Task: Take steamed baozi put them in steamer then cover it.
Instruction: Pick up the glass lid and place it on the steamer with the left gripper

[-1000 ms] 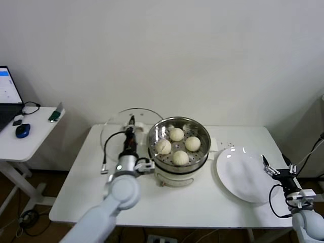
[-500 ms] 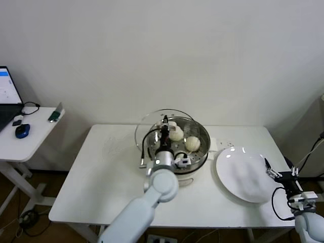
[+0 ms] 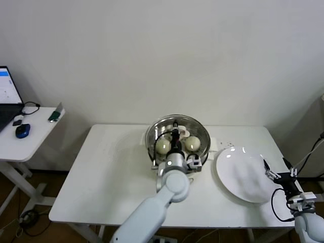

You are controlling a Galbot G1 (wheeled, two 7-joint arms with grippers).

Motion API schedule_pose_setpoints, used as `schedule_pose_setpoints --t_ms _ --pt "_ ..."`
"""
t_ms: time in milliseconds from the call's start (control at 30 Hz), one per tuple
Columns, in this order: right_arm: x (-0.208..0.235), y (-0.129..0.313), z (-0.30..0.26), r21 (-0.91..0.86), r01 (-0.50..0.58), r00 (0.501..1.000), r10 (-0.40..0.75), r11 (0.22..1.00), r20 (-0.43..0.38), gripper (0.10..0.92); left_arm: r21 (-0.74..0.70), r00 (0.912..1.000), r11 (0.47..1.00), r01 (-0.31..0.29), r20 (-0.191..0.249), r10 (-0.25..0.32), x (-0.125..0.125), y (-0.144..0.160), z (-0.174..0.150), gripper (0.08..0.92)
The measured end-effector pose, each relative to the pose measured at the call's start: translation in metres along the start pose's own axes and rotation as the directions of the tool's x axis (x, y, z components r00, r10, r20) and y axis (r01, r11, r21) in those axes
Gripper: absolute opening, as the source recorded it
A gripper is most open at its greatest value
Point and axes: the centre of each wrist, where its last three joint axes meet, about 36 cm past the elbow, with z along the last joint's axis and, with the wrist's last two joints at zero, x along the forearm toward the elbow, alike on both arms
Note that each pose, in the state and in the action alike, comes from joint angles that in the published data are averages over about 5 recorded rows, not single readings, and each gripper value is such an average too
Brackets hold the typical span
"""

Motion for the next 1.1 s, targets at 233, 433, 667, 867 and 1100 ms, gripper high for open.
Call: schedule_pose_setpoints --t_ms 233,433,667,867,1100 --pt "0.001 0.0 0.001 0.008 0.004 1.0 -0.004 1.0 -0.004 0.823 -0.001 0.9999 1.0 -0.009 0.007 0.009 -0.002 -0.003 -0.008 0.15" --pt "0.001 -0.001 0.001 0.011 0.004 1.0 -0.004 1.0 -0.004 0.823 -0.012 0.9999 1.0 -0.015 0.005 0.016 -0.006 -0.006 -0.009 0.15" --pt "0.003 -0.003 0.003 0.015 0.005 1.0 -0.005 1.0 -0.007 0.823 -0.013 0.9996 1.0 -0.027 0.003 0.027 -0.01 -0.009 -0.009 0.15" --pt "0.004 -0.002 0.005 0.016 0.008 1.0 -0.008 1.0 -0.01 0.823 -0.014 0.9995 0.999 -0.033 0.005 0.033 -0.012 -0.011 -0.011 0.15" --pt "0.005 -0.001 0.007 0.018 0.012 1.0 -0.011 1.0 -0.012 0.823 -0.017 0.9993 0.999 -0.038 0.004 0.038 -0.014 -0.015 -0.01 0.15"
